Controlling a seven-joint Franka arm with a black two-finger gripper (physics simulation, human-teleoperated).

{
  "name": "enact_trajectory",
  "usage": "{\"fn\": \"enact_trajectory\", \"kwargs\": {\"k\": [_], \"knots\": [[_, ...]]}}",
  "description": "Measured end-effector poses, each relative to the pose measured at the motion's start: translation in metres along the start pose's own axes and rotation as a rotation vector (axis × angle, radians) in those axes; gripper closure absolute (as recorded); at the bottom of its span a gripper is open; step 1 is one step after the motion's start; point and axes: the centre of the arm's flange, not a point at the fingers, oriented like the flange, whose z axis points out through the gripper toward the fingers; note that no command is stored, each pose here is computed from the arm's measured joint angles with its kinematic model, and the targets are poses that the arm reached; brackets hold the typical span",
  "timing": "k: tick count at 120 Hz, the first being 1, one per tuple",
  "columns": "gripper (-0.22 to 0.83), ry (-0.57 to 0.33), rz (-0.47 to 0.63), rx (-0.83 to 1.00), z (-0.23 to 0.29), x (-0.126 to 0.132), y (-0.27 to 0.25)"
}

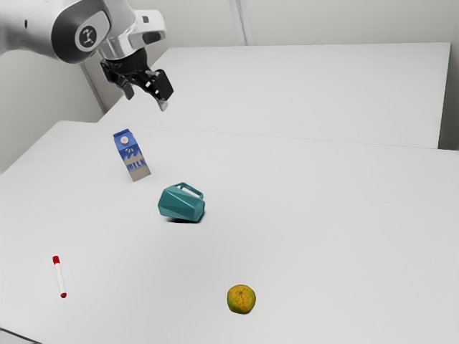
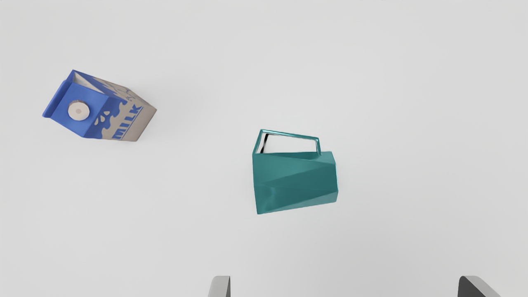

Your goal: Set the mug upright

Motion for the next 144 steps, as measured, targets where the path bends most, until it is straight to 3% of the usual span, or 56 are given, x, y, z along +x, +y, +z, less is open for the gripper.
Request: {"fn": "enact_trajectory", "kwargs": {"k": [36, 68, 97, 118, 144], "knots": [[0.00, -0.024, -0.071, -0.016, 0.020, -0.002, -0.036], [0.00, -0.139, -0.333, -0.255, 0.086, -0.020, -0.117], [0.00, -0.317, -0.527, -0.454, 0.183, -0.045, -0.189], [0.00, -0.390, -0.489, -0.549, 0.236, -0.030, -0.171], [0.00, -0.414, -0.480, -0.624, 0.292, -0.022, -0.181]]}}
